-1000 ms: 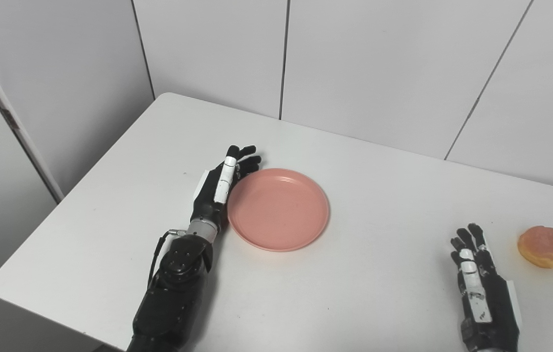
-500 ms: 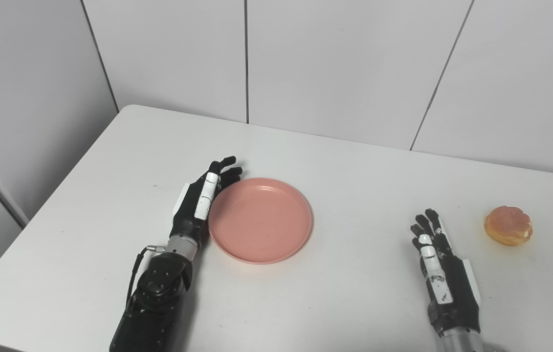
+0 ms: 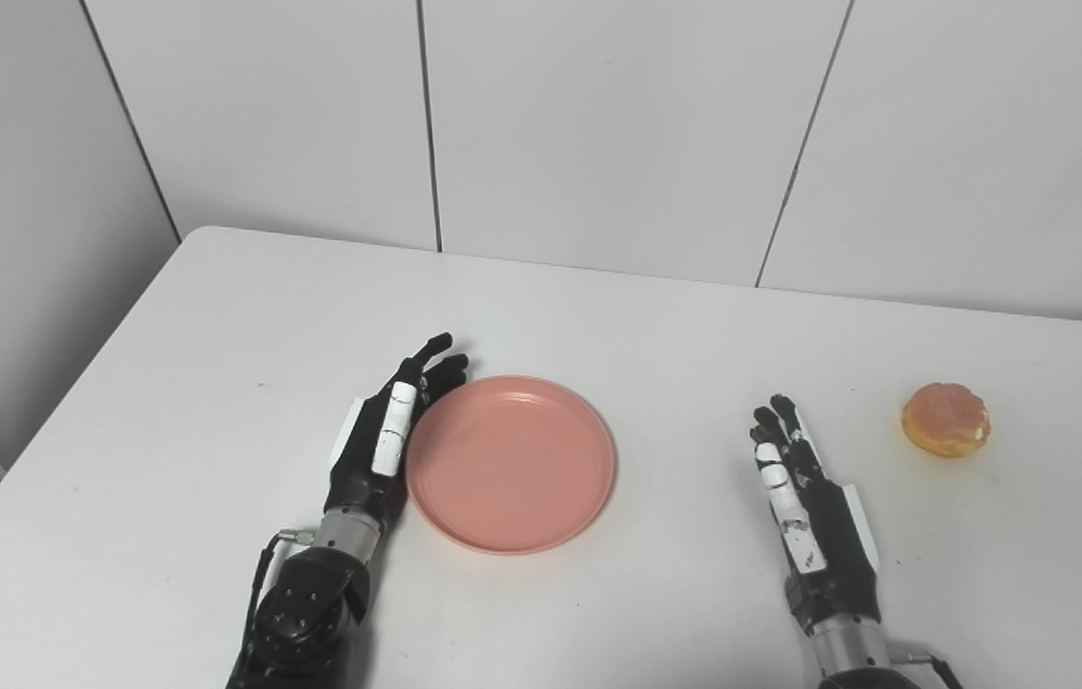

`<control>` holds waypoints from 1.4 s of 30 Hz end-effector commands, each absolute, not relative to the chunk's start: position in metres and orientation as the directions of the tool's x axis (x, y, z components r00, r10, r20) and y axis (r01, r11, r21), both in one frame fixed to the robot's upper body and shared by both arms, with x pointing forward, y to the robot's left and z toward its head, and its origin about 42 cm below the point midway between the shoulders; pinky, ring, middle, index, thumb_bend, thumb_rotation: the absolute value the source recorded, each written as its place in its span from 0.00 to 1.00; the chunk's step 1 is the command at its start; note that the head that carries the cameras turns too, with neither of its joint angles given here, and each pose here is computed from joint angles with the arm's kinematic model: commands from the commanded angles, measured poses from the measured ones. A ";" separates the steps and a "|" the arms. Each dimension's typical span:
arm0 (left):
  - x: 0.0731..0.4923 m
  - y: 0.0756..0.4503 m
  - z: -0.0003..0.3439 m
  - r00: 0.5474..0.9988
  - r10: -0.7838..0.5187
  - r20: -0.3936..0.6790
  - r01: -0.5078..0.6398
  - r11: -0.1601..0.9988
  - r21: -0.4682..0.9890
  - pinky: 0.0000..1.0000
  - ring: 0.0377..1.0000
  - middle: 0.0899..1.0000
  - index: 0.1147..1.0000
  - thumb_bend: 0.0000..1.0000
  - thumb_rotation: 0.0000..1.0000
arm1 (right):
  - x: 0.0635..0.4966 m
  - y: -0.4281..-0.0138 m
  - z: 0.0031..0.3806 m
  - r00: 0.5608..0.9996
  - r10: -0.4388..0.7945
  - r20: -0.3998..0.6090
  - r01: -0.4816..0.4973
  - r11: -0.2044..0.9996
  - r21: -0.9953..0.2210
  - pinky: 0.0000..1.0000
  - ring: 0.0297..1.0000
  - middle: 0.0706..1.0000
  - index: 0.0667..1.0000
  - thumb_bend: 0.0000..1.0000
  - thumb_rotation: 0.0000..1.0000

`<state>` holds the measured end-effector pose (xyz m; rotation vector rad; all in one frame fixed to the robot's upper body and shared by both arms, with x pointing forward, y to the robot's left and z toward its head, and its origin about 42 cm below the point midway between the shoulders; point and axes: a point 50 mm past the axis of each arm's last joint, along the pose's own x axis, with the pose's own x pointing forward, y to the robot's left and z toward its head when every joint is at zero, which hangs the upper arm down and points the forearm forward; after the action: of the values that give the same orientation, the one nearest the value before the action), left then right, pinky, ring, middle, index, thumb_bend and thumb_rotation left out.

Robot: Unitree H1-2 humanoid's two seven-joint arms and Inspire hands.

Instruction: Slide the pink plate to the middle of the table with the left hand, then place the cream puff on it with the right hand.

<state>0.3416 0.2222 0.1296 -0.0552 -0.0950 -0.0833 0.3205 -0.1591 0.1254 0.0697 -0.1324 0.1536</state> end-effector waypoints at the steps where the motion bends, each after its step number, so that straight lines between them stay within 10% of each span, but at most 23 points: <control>1: 0.331 0.201 0.125 0.985 -0.142 0.096 0.150 0.985 -0.084 0.88 0.85 0.81 0.82 0.79 1.00 | 0.327 -0.151 0.141 0.966 0.161 0.205 -0.176 0.983 0.059 1.00 0.97 0.94 0.97 0.55 0.79; 34: 0.309 0.169 0.118 0.965 -0.240 0.109 0.245 0.969 -0.038 0.95 0.91 0.89 0.88 0.78 1.00 | 0.332 -0.152 0.142 0.966 0.157 0.205 -0.172 0.984 0.055 1.00 0.95 0.93 0.96 0.55 0.77; 42: 0.317 0.181 0.107 0.972 -0.183 0.149 0.191 0.980 -0.045 0.94 0.92 0.90 0.91 0.79 1.00 | 0.358 -0.187 0.156 0.960 0.049 0.277 -0.018 0.993 -0.114 0.99 0.94 0.93 0.95 0.58 0.85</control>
<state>0.3219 0.1772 0.1211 -0.0639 -0.1594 -0.2002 0.3504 -0.1842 0.1372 -0.1154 -0.1729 0.0381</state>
